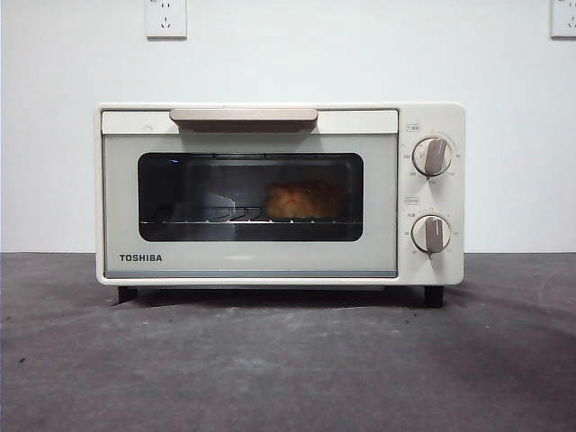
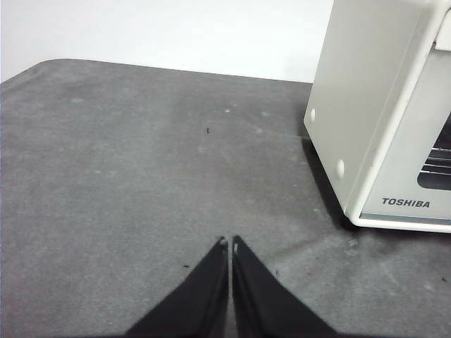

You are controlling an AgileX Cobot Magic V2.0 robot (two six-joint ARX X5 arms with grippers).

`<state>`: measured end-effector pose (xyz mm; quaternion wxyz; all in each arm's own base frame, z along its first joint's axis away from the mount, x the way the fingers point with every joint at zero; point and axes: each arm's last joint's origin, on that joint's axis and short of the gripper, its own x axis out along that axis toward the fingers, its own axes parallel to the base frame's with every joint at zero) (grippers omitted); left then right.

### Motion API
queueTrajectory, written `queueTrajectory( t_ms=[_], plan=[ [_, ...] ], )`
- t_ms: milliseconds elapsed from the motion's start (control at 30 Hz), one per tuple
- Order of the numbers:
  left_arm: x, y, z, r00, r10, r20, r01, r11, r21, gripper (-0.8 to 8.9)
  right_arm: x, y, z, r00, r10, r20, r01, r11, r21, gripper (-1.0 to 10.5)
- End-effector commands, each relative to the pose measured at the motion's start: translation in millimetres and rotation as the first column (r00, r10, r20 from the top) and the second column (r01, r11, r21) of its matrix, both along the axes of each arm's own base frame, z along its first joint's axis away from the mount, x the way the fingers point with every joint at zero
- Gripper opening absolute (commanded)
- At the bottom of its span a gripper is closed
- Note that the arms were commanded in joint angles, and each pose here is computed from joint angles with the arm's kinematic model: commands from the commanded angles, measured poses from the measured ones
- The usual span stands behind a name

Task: The left arm flap open the oven, the right arm pick bread and place it into oven, the left arm flap close the oven

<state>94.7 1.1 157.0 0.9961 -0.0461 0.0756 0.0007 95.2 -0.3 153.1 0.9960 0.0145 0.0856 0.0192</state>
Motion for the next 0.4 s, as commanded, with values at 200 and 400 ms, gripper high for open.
queueTrajectory(
  t_ms=[200,400],
  plan=[
    [0.9,0.3,-7.6,1.000,0.004,-0.027,-0.004,1.000,0.002,0.13,0.8,0.6,-2.5,1.000,0.021,0.010,-0.021,1.000,-0.019,0.2],
    [0.9,0.3,-7.6,1.000,0.004,-0.027,-0.004,1.000,0.002,0.13,1.0,0.6,-1.3,1.000,0.021,0.022,-0.021,1.000,-0.019,0.2]
  ],
)
